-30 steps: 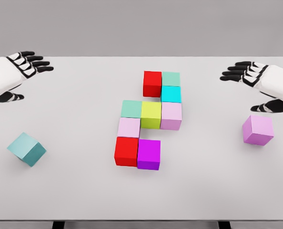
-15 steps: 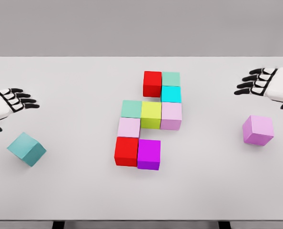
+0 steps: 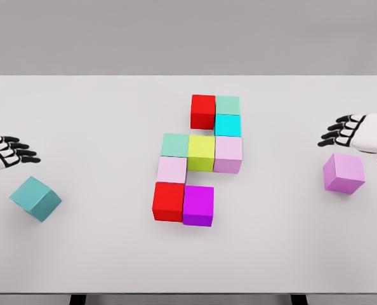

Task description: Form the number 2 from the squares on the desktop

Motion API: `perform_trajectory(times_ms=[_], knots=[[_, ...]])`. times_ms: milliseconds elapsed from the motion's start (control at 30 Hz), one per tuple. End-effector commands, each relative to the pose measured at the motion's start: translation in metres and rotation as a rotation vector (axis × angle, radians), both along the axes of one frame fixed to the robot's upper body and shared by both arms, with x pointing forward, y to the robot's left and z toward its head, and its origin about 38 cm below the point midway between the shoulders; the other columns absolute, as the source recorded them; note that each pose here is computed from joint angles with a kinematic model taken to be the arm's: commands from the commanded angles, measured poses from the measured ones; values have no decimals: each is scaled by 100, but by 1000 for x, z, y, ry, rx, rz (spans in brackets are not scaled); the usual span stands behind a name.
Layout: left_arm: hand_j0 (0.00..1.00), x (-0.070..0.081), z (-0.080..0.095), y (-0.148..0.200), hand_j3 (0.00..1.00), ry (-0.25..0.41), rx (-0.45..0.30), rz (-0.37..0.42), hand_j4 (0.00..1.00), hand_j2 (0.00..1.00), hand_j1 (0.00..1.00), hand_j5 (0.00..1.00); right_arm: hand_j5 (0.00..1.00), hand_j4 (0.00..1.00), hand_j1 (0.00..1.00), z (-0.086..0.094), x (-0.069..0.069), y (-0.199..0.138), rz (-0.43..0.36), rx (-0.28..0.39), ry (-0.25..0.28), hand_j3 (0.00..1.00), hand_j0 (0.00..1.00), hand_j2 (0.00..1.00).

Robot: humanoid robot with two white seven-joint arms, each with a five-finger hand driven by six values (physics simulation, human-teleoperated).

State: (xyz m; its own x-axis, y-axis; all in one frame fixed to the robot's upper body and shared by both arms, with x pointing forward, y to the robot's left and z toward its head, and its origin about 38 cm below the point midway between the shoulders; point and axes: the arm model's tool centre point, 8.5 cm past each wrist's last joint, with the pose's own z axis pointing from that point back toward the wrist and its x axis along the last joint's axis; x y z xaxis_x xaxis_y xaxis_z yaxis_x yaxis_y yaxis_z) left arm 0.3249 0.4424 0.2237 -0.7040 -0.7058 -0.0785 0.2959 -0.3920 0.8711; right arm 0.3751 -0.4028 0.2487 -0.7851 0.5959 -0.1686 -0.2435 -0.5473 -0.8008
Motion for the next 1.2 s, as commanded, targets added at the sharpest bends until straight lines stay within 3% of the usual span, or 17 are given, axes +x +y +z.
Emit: perform_trajectory(times_ms=[0, 333, 567, 933, 1167], knots=[[100, 0, 2, 0, 100, -1, -2, 2, 100, 100, 100, 100, 100, 100, 100, -8, 0, 1, 8, -23, 9, 100, 100, 100], [100, -12, -19, -1, 100, 83, -111, 44, 100, 100, 100, 100, 100, 100, 100, -33, 3, 3, 34, -93, 40, 100, 100, 100], [100, -17, -29, -3, 100, 122, -159, 62, 100, 100, 100, 100, 100, 100, 100, -38, 2, 2, 43, -122, 42, 100, 100, 100], [100, -18, -47, -16, 100, 138, -217, 55, 100, 100, 100, 100, 100, 100, 100, -59, 10, 7, 55, -159, 61, 100, 100, 100], [100, -19, -50, -21, 100, 140, -230, 50, 100, 100, 100, 100, 99, 99, 99, -66, 6, 8, 69, -175, 79, 99, 99, 99]])
